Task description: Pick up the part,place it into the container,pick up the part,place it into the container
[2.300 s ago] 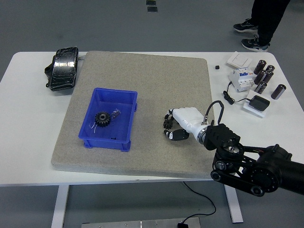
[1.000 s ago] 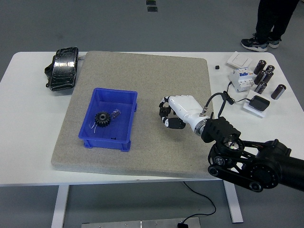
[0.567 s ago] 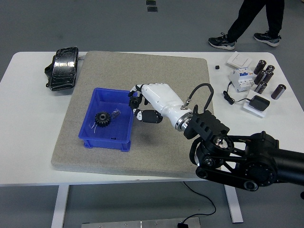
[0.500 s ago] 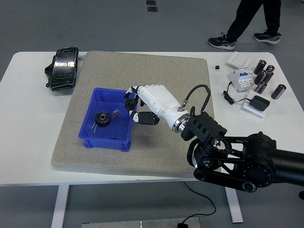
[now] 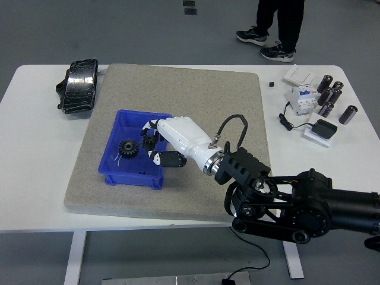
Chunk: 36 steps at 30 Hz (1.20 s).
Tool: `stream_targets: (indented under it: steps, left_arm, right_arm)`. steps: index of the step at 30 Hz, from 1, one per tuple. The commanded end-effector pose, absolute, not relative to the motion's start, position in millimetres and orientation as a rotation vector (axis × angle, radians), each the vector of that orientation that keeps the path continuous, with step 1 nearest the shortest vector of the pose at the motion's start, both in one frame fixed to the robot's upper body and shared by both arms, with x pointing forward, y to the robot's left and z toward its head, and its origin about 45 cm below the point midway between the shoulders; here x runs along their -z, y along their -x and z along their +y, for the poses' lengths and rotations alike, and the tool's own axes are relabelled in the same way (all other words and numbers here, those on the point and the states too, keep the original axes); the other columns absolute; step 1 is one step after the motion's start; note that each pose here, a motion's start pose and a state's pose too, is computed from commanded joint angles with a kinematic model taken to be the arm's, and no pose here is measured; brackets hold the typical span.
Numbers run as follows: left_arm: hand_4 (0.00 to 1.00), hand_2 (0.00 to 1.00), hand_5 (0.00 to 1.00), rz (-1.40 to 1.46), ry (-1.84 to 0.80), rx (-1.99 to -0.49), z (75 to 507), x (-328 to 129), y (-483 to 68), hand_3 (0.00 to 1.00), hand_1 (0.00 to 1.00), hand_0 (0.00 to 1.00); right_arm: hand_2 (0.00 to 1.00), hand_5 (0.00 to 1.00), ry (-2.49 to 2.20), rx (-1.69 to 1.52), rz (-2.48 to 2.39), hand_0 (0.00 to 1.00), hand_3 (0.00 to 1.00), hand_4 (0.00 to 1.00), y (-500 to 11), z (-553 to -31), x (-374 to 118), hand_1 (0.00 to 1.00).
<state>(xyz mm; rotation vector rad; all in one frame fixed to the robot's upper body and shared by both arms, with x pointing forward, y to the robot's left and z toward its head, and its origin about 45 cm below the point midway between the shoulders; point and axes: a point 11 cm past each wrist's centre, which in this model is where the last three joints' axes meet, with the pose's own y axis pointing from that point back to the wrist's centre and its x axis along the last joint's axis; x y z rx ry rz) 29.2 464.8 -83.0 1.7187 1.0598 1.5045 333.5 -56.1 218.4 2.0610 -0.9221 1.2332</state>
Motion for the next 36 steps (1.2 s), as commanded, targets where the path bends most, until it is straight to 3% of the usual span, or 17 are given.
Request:
stream_targets:
  steps: [3, 4, 9, 10, 21, 24, 27, 28, 36]
  left_arm:
    - [0.74, 0.62, 0.595, 1.058, -1.72, -1.505, 465, 83, -30, 0.573, 0.643, 0.664]
    - [0.741, 0.62, 0.597, 1.058, -1.72, -1.505, 465, 83, -30, 0.573, 0.643, 0.664]
    - [0.741, 0.62, 0.597, 1.059, -1.721, -1.503, 465, 83, -29, 0.573, 0.643, 0.664]
    - [0.741, 0.62, 0.597, 1.059, -1.721, -1.502, 465, 83, -29, 0.571, 0.643, 0.664]
    - [0.743, 0.62, 0.596, 1.061, -1.725, -1.499, 464, 83, -28, 0.572, 0.643, 0.664]
    - [0.743, 0.619, 0.595, 1.063, -1.725, -1.496, 463, 84, -27, 0.572, 0.643, 0.664]
    - [0.743, 0.619, 0.595, 1.065, -1.726, -1.494, 462, 84, -25, 0.572, 0.643, 0.664]
    - [0.742, 0.619, 0.593, 1.066, -1.726, -1.493, 462, 84, -25, 0.572, 0.643, 0.663]
    - [0.741, 0.619, 0.592, 1.076, -1.726, -1.488, 459, 86, -21, 0.571, 0.643, 0.663]
  right_arm:
    - [0.674, 0.22, -2.078, -1.209, -0.89, 0.379, 0.704, 0.433, -332, -53, -214, 0.604]
    - [0.818, 0.281, -2.079, -1.203, -0.88, 0.574, 0.813, 0.585, -332, -53, -213, 0.738]
    - [0.818, 0.281, -2.079, -1.189, -0.863, 0.574, 0.813, 0.585, -332, -52, -210, 0.738]
    - [0.843, 0.286, -2.079, -1.188, -0.862, 0.645, 0.853, 0.604, -332, -52, -210, 0.774]
    - [0.84, 0.288, -2.078, -1.192, -0.907, 0.651, 0.862, 0.613, -336, -55, -215, 0.776]
    - [0.813, 0.293, -2.077, -1.187, -0.975, 0.639, 0.826, 0.62, -342, -62, -222, 0.765]
    - [0.813, 0.293, -2.057, -1.169, -1.069, 0.639, 0.826, 0.62, -351, -76, -229, 0.765]
    - [0.761, 0.299, -2.048, -1.159, -1.101, 0.597, 0.759, 0.618, -354, -82, -231, 0.718]
    - [0.744, 0.303, -2.011, -0.98, -1.392, 0.581, 0.731, 0.616, -371, -146, -229, 0.701]
